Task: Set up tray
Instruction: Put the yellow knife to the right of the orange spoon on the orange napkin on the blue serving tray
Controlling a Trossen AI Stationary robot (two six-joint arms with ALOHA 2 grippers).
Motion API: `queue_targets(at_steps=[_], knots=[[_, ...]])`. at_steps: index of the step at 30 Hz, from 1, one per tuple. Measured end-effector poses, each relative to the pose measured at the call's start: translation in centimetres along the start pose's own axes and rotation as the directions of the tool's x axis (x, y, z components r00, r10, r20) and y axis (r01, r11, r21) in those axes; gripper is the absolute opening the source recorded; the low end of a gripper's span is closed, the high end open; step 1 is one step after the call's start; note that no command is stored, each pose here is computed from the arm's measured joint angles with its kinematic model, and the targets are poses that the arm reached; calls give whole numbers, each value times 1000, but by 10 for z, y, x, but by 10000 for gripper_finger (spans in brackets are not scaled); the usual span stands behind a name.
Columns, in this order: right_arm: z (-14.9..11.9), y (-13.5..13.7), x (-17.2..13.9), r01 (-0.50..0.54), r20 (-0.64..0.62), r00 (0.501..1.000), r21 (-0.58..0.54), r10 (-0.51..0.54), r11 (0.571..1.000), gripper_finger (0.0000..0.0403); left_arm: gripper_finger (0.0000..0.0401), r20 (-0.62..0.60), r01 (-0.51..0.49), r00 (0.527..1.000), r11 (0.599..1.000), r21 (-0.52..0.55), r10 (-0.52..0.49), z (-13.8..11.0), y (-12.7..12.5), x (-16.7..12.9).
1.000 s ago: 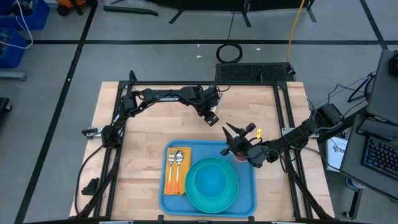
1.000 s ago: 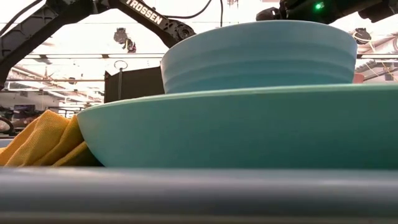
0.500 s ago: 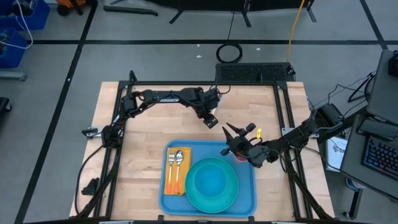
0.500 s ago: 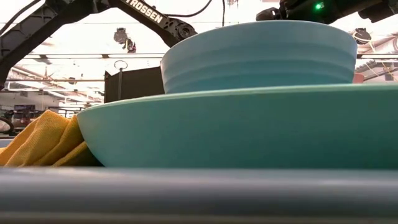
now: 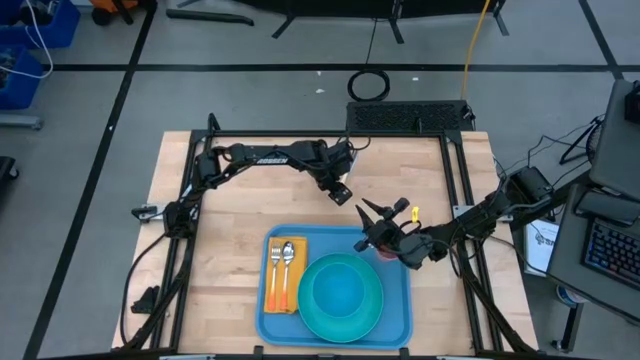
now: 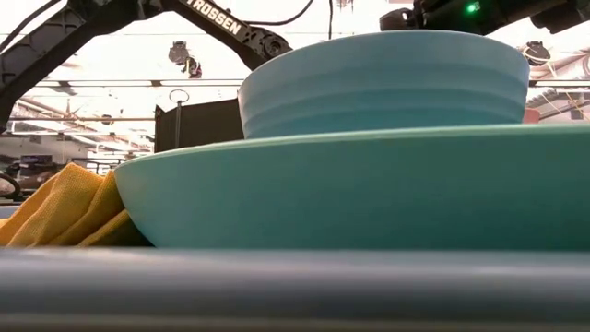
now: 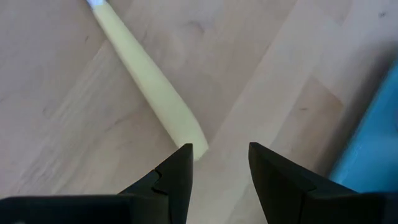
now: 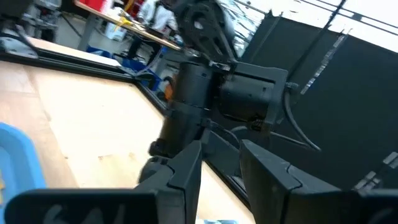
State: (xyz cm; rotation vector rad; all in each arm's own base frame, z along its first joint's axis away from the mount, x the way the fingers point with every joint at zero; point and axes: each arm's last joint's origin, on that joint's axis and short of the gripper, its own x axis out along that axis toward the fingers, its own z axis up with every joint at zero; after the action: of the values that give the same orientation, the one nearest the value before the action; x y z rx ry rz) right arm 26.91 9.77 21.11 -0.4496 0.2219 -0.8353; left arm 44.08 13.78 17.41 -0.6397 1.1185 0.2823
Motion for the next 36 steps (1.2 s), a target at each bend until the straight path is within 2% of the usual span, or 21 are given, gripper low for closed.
queue_targets(at_steps=[3,10,16,19,22,28,36], knots=[[0,1,0,-28,13,1000,-1,28,1000,102,159,-14,45,999,999,-1,-45,1,2,4],[0,1,0,-19,9,1000,-1,19,1000,102,159,-51,40,998,998,-38,-42,-5,-4,14],[0,1,0,-19,9,1000,-1,19,1000,102,159,-34,-13,999,996,-86,10,-5,-3,19],[1,0,0,-21,11,1000,3,21,1000,102,159,17,-90,996,989,-119,92,-2,0,18],[1,0,0,-21,14,1000,19,21,1000,102,159,24,-113,993,979,-168,118,-2,3,18],[2,1,-2,-28,18,999,38,27,999,103,159,38,-134,989,982,-132,140,-3,-2,18],[2,2,-2,-51,29,998,40,50,998,102,159,97,-88,990,988,-129,101,3,-6,18]])
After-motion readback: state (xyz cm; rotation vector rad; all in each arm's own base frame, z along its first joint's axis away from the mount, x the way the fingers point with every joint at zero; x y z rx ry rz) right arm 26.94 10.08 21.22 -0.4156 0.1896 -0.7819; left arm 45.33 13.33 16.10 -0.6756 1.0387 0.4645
